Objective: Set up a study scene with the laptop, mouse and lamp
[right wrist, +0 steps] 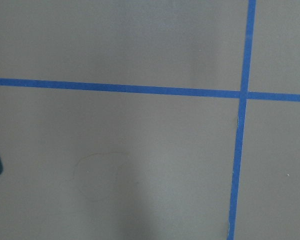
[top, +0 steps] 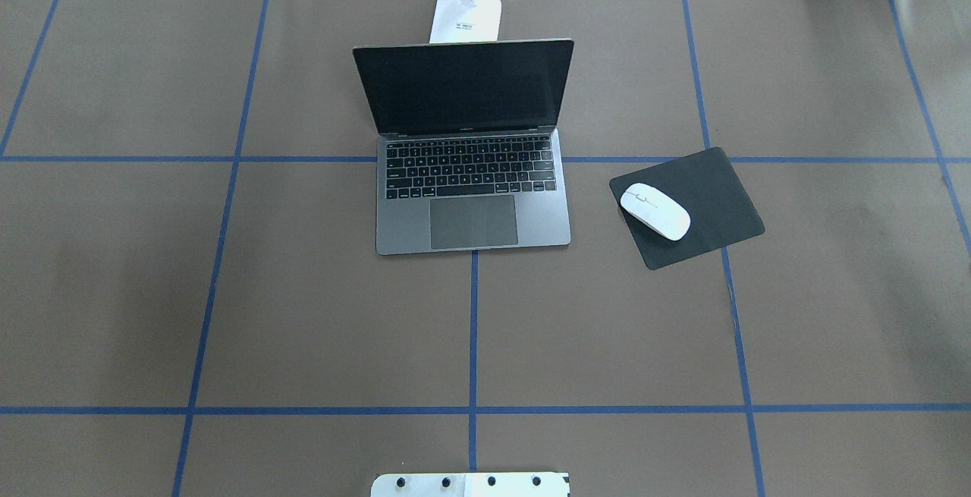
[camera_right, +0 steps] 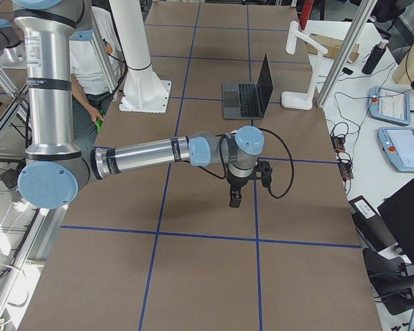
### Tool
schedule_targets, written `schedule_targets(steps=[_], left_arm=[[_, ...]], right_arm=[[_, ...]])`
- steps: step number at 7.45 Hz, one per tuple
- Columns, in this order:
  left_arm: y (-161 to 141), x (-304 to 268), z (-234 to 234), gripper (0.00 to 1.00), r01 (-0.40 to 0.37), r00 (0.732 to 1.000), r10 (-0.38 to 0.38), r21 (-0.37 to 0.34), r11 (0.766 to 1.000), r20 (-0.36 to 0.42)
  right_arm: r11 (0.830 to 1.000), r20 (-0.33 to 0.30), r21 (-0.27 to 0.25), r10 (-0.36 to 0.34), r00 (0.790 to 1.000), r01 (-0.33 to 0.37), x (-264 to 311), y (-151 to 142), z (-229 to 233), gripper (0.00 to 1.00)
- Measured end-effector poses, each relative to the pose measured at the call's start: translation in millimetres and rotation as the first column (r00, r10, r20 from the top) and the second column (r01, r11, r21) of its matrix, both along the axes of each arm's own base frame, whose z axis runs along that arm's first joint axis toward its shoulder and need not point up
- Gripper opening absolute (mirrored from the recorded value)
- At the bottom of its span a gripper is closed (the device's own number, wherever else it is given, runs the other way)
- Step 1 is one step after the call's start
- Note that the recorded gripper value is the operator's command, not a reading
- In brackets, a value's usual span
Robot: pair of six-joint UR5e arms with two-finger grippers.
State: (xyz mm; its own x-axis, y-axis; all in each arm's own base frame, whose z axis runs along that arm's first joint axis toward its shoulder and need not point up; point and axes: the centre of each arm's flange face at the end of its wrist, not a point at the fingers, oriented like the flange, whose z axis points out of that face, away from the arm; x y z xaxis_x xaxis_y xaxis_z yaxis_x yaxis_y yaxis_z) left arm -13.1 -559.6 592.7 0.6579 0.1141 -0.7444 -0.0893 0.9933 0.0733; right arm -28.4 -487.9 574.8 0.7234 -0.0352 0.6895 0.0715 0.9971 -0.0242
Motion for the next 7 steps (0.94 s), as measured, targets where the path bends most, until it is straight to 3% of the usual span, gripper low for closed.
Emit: schedule_targets(steps=[7], left_arm=[[12,-5,3,0.99,0.015,1.0,-0.015,-0.009,1.0,0.002]], right_arm=[[0.998,-0.005,-0.048,0.048,0.999,-0.048,24,8,23,0.99]])
